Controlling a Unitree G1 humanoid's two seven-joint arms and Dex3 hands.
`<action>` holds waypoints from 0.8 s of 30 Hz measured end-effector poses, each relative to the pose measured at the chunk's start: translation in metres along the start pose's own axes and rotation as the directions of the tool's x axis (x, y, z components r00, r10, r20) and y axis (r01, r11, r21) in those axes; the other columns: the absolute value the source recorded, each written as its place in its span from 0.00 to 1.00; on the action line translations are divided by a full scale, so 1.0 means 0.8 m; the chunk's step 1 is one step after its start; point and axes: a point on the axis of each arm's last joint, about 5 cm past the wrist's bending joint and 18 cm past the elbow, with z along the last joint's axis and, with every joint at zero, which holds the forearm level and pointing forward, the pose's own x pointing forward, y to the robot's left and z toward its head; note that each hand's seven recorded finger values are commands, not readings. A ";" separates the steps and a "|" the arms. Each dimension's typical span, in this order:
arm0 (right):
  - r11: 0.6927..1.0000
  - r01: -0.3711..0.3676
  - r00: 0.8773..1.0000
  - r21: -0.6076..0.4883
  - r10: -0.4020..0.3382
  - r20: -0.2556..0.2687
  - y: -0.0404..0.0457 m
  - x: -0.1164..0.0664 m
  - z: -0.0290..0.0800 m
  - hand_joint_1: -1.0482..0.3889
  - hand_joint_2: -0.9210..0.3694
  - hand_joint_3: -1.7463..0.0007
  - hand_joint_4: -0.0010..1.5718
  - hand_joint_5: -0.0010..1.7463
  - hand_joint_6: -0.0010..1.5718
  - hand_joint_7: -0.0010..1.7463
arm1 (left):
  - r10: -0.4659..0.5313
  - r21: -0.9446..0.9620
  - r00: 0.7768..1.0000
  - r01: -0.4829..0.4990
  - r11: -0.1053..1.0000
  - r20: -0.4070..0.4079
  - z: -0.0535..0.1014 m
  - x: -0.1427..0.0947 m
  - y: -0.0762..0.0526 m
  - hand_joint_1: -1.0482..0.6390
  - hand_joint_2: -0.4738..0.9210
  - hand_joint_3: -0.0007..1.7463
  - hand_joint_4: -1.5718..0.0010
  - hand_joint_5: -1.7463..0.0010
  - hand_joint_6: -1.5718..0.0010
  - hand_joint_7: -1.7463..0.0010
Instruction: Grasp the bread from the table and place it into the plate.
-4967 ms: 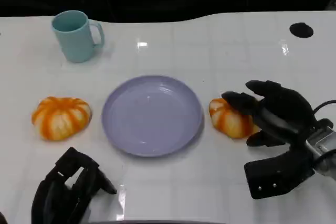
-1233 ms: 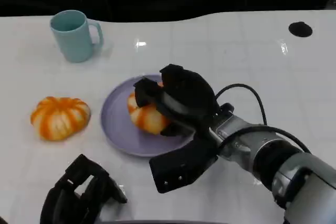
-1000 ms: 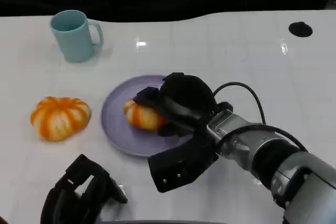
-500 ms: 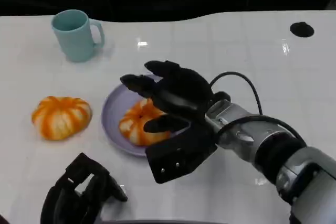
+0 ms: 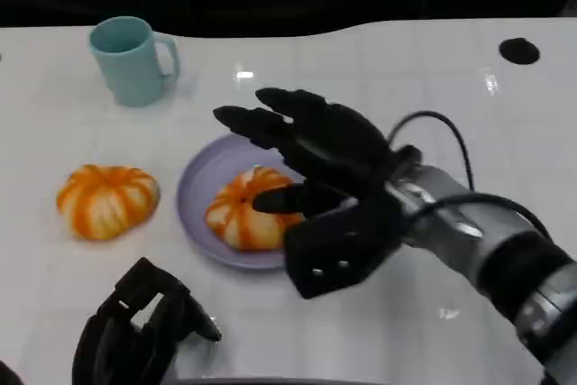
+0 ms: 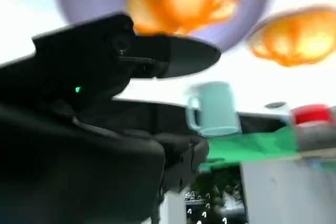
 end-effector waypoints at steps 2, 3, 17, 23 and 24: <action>0.995 0.030 0.999 0.096 -0.033 0.025 0.001 -0.019 -0.009 0.18 0.00 0.73 0.14 0.06 0.13 0.02 | 0.006 0.000 1.000 -0.006 1.000 -0.002 0.000 -0.001 0.002 0.31 1.00 0.15 0.61 0.00 0.67 0.15; 0.991 0.036 0.999 0.129 -0.039 0.017 0.001 -0.028 -0.015 0.20 0.00 0.74 0.15 0.06 0.14 0.03 | 0.008 0.000 1.000 -0.008 1.000 -0.004 0.000 -0.001 0.002 0.31 1.00 0.15 0.61 0.00 0.67 0.15; 0.782 0.116 0.991 0.612 -0.136 -0.015 0.015 -0.114 -0.049 0.26 0.00 0.76 0.38 0.19 0.38 0.08 | 0.004 0.001 1.000 -0.004 1.000 0.000 -0.002 0.000 0.000 0.30 1.00 0.15 0.60 0.00 0.68 0.13; 0.626 0.163 0.979 0.763 -0.195 -0.049 0.028 -0.155 -0.056 0.33 0.00 0.78 0.33 0.48 0.47 0.09 | 0.002 0.006 1.000 -0.002 1.000 -0.003 -0.002 0.001 -0.001 0.30 1.00 0.15 0.61 0.00 0.68 0.13; 0.601 0.169 0.978 0.781 -0.199 -0.059 0.031 -0.162 -0.056 0.32 0.00 0.78 0.31 0.55 0.48 0.11 | 0.004 0.007 1.000 -0.004 1.000 -0.004 -0.002 0.001 -0.001 0.31 1.00 0.16 0.61 0.00 0.69 0.13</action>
